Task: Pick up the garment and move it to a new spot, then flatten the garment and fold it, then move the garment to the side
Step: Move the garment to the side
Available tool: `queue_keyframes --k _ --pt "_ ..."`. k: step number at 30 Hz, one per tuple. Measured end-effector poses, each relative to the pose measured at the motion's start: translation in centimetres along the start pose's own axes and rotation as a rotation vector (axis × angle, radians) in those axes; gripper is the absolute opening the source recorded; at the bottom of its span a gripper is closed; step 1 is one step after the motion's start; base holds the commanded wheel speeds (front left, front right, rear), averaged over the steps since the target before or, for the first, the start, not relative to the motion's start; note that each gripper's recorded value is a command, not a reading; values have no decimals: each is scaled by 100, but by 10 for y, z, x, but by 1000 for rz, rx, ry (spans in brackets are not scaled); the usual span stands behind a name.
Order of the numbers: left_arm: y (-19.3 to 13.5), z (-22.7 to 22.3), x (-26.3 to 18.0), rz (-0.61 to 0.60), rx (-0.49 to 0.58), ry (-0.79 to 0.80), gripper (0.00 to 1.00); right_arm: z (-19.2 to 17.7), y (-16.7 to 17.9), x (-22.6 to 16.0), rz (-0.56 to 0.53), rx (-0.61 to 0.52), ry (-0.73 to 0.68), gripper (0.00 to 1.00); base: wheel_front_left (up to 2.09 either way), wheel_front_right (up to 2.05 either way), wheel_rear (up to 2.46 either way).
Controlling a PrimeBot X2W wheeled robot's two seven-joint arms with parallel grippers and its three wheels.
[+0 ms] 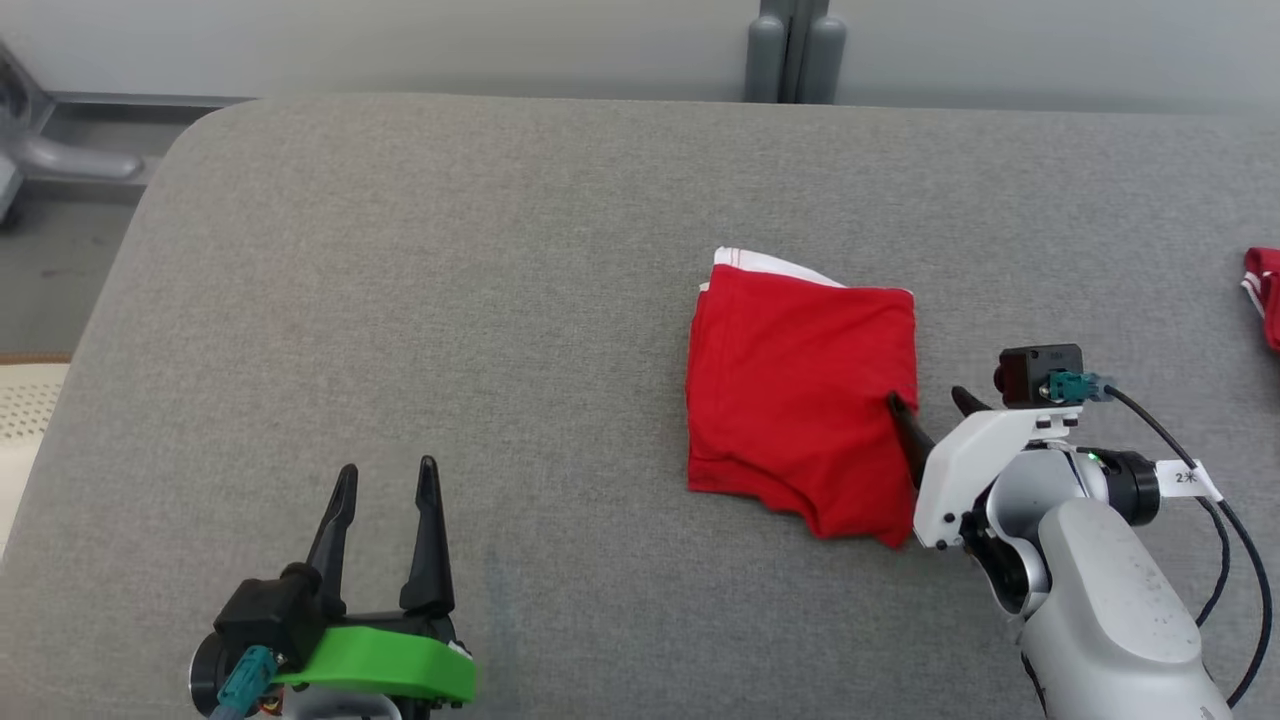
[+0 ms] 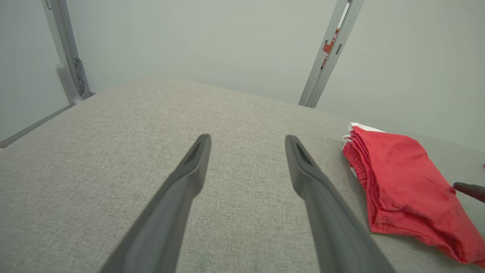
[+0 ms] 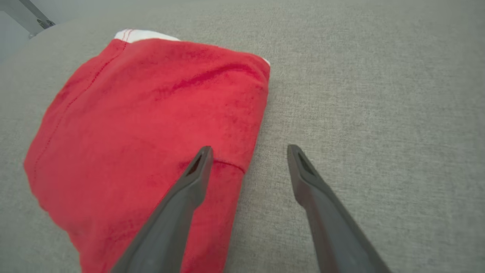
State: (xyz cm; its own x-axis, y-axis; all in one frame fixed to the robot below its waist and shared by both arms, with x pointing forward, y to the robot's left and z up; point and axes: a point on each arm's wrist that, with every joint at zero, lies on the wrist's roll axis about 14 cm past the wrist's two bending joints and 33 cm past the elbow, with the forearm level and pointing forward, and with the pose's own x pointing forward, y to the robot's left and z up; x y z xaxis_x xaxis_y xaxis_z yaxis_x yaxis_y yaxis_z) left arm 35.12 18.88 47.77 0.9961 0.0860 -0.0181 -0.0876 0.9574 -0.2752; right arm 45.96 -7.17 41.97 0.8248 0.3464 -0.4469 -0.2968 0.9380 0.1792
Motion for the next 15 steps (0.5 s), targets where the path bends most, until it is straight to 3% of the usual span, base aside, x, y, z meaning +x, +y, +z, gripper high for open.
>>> queue_keyframes --k 7,8,9,10,12,15 --pt "16 -5 -3 58 5 18 100 -31 15 21 56 21 148 100 0 0 0" --pt "18 -5 -3 64 6 21 100 -31 17 23 62 21 151 80 0 0 0" --pt "19 -6 -3 67 7 23 100 -31 18 25 67 17 153 49 0 0 0" --pt "19 -6 -2 68 8 24 100 -32 19 27 72 17 156 37 0 0 0" --pt "16 -6 1 58 8 23 100 -31 20 28 78 17 157 0 0 0 0" --pt "10 -8 6 37 9 25 100 -28 19 27 78 26 141 0 0 0 0"
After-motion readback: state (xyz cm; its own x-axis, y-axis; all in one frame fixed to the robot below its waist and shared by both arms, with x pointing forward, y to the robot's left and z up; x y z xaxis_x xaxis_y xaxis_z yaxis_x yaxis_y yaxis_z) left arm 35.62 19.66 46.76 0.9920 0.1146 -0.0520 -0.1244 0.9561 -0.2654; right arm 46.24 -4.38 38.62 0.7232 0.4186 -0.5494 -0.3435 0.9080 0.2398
